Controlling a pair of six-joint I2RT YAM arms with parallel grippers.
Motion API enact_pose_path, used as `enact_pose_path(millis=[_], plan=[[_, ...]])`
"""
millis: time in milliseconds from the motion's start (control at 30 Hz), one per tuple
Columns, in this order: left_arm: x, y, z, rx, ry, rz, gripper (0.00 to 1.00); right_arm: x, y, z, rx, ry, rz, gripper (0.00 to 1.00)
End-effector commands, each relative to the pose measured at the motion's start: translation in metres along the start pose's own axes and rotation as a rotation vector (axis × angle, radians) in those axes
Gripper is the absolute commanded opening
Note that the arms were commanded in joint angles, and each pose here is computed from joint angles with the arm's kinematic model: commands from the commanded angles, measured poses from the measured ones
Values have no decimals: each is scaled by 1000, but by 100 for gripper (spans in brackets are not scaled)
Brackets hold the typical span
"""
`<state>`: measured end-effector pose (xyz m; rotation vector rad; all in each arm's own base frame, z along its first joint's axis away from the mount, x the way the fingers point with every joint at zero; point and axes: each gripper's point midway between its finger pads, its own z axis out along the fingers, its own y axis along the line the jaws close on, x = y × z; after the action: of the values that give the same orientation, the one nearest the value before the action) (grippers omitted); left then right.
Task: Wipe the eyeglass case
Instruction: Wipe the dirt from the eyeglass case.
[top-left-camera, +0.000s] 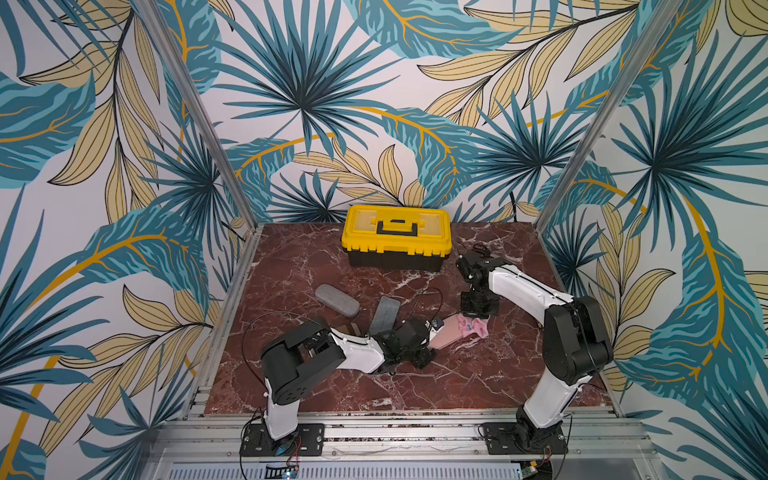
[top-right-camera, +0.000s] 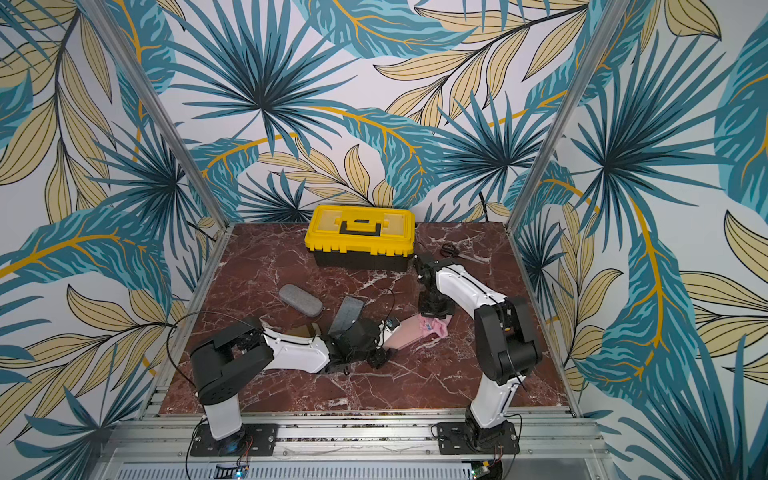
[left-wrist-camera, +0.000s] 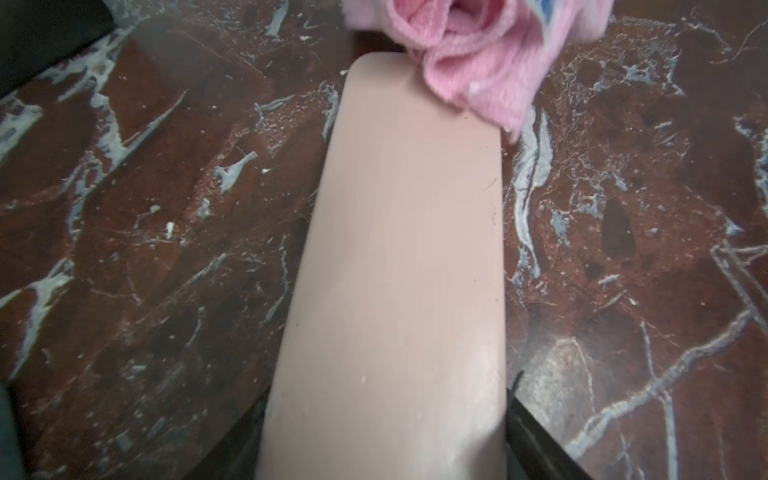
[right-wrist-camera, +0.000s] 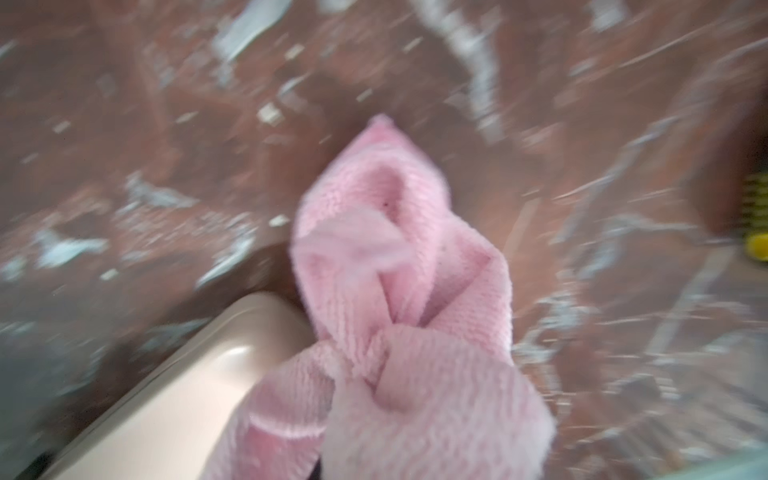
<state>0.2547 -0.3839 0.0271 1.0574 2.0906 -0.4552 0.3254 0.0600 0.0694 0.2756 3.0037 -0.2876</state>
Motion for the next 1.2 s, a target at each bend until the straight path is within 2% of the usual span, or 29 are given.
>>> enact_pose_path(millis=[0, 167, 233, 300, 333, 400, 467, 500, 533, 633, 800, 933, 1000, 1100, 1167], plan=[[27, 2, 1, -17, 101, -3, 0, 16, 11, -17, 3, 36, -113, 0], [24, -3, 0, -9, 95, 29, 0, 48, 111, -27, -492, 165, -16, 0], [22, -5, 0, -18, 89, 49, 0, 52, 125, -22, -569, 202, 14, 0], [22, -6, 1, -33, 90, 70, 0, 51, 116, -10, -514, 214, -12, 0], [23, -6, 1, -41, 90, 77, 0, 48, 99, 1, -430, 204, -23, 0], [23, -6, 1, -57, 91, 86, 0, 31, 43, 24, -171, 178, -51, 0], [25, -5, 1, -72, 90, 93, 0, 6, -7, 29, 94, 106, -92, 0], [25, -4, 1, -84, 91, 98, 0, -5, -20, 23, 177, 76, -116, 0], [25, -4, 0, -90, 91, 102, 0, -11, -19, 18, 184, 65, -121, 0], [24, -4, -2, -103, 84, 120, 0, -14, 30, 3, -12, 71, -146, 0], [20, 0, -4, -143, 63, 141, 0, 17, 141, -2, -295, 186, -229, 0], [21, 2, -4, -156, 65, 133, 0, 44, 184, -1, -455, 284, -226, 0], [25, 5, -4, -175, 78, 121, 0, 53, 177, 0, -474, 306, -222, 0], [31, 12, -6, -212, 103, 101, 0, 57, 129, 21, -405, 334, -160, 0], [35, 15, -8, -229, 117, 82, 0, 49, 76, 42, -249, 317, -112, 0]])
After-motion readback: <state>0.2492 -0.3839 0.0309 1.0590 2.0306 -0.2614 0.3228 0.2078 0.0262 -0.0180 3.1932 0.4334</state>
